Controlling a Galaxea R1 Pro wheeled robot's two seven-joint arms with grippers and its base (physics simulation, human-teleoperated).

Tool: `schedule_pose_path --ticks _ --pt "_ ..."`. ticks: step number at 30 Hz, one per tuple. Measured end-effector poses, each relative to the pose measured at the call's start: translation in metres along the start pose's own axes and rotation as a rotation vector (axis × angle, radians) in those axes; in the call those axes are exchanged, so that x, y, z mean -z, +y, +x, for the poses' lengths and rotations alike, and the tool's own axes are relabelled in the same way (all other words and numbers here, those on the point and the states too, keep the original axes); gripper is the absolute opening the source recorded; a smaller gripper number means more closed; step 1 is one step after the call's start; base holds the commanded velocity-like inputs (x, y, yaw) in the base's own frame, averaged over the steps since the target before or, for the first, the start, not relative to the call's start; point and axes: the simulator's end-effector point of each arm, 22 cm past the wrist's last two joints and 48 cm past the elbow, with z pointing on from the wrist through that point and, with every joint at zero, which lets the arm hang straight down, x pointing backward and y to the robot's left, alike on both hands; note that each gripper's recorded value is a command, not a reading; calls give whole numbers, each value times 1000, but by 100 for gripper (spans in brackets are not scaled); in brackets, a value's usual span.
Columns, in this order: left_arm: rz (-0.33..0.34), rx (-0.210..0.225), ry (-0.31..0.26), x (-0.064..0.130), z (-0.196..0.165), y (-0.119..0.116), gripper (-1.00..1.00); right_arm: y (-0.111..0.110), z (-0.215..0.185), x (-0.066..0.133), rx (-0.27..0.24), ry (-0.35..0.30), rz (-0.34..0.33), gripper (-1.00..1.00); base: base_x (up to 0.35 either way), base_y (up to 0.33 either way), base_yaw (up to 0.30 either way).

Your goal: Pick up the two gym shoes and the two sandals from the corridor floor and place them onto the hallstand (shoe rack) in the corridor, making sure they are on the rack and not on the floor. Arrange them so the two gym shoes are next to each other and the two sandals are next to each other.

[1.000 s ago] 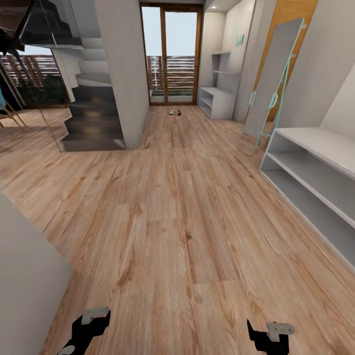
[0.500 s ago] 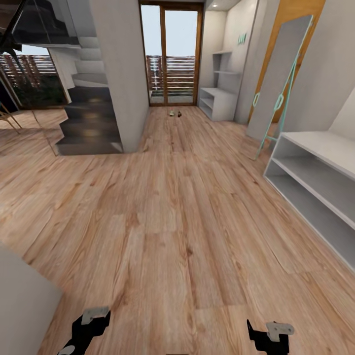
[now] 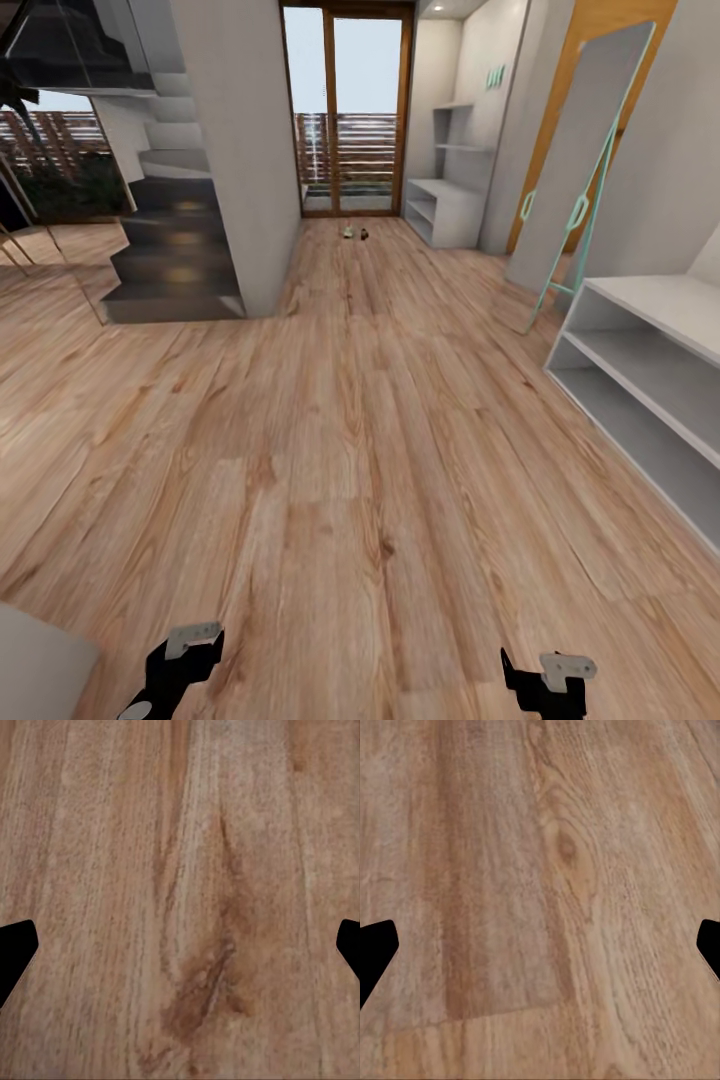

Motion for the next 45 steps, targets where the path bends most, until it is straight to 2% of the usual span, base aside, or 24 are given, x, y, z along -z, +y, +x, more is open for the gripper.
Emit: schedule_pose_path --ticks 29,45 --pt "-1 0 0 0 0 1 100 0 -1 0 0 -3 -1 100 338 0 0" --pt "1 3 -21 2 -11 0 100 0 -11 0 -2 -24 -1 100 338 -36 0"
